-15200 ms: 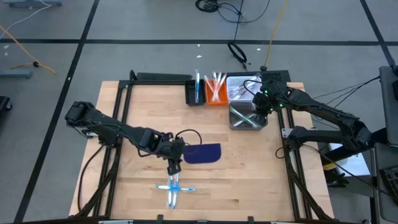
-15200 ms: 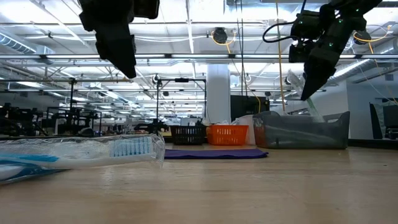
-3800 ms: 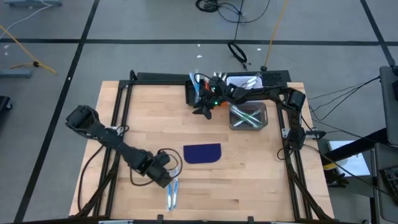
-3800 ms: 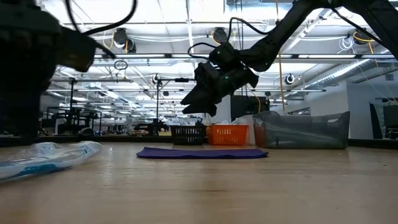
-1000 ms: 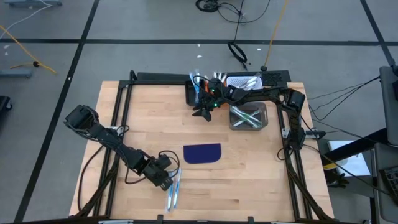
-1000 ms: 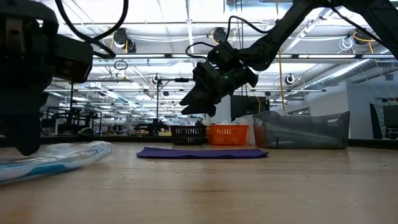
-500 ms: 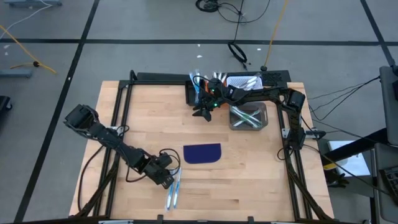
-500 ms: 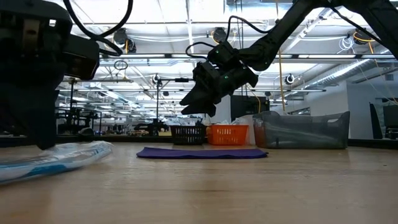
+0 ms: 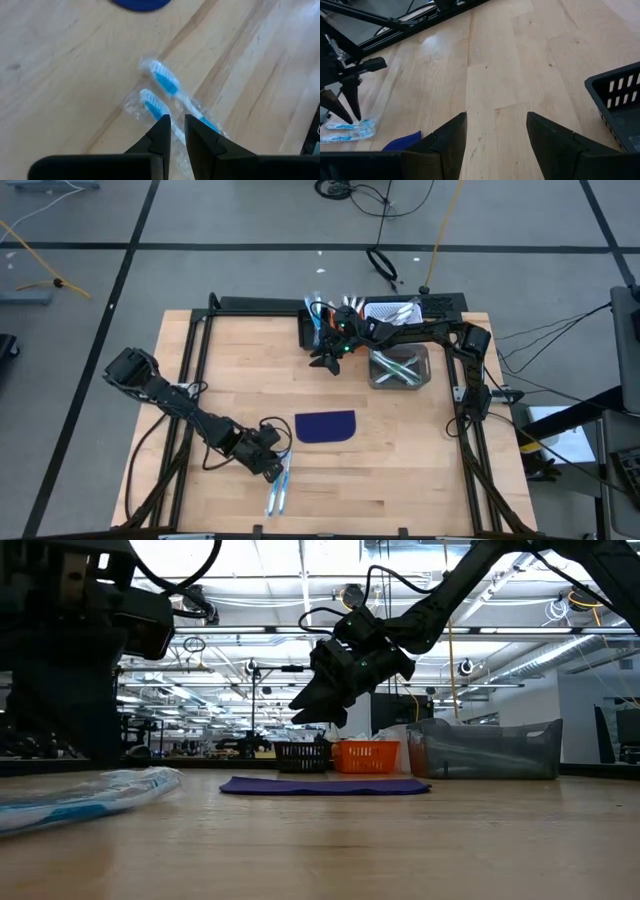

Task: Pick & Place Toothbrushes
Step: Put the blue toothbrush into the black bin

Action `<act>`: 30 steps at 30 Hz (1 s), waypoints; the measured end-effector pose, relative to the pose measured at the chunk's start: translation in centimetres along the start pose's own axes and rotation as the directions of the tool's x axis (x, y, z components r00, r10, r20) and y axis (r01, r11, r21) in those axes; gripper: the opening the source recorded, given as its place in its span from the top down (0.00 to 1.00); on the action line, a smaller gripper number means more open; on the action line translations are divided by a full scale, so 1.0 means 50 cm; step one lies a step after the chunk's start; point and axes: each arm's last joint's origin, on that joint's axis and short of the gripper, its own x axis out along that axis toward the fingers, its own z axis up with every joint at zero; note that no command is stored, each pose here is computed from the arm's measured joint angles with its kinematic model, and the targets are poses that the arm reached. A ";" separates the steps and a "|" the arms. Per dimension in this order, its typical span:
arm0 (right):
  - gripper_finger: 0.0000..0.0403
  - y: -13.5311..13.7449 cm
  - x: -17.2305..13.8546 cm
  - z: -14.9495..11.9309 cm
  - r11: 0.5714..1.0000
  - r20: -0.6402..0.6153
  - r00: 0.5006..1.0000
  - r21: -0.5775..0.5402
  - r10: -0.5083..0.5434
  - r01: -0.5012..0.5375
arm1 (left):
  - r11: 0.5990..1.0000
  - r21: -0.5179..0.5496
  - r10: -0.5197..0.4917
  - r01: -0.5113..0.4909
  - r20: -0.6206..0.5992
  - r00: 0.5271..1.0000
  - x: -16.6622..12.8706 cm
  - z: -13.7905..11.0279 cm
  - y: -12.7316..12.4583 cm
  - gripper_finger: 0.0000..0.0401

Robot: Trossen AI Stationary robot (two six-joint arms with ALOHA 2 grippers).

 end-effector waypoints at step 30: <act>0.51 0.000 0.000 0.000 1.000 -0.001 1.000 -0.006 0.000 0.000 | 0.996 -0.079 -0.039 0.031 -0.099 0.994 0.012 0.013 0.023 0.54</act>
